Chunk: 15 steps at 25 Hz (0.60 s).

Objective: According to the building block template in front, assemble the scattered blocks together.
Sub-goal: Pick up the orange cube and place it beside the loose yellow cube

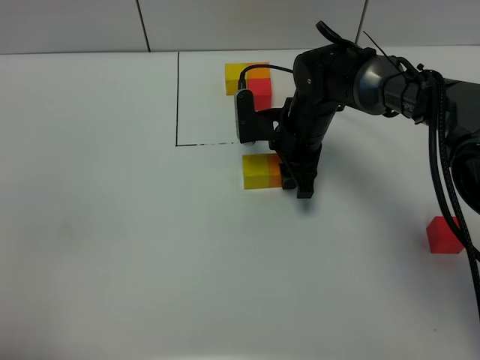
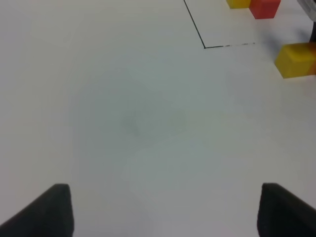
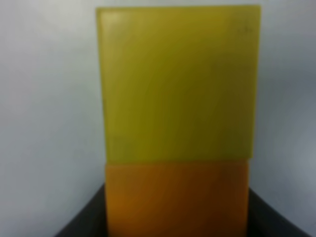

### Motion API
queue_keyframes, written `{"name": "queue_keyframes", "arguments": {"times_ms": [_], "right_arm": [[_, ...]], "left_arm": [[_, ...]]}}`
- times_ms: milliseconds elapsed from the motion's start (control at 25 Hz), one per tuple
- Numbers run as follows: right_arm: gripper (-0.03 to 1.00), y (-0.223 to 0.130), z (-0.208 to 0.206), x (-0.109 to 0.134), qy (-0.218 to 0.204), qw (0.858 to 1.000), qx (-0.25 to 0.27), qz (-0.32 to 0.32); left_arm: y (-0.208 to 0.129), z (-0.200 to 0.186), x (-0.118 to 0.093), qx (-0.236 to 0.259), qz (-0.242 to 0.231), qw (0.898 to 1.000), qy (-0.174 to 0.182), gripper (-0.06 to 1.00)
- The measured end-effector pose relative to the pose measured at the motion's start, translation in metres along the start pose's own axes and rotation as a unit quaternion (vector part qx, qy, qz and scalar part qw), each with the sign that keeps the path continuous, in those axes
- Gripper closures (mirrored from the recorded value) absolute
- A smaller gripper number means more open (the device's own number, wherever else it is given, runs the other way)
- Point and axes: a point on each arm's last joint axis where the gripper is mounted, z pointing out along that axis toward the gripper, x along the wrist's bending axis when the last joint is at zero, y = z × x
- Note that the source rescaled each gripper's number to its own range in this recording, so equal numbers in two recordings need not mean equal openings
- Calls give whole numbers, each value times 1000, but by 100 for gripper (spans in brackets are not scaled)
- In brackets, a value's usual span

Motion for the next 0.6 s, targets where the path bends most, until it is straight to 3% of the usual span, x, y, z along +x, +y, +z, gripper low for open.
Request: {"name": "queue_keyframes", "arguments": {"times_ms": [600], "right_arm": [[96, 0, 0, 0, -1, 1000, -1, 19]], "left_arm": [[0, 0, 0, 0, 0, 1000, 0, 15]]}}
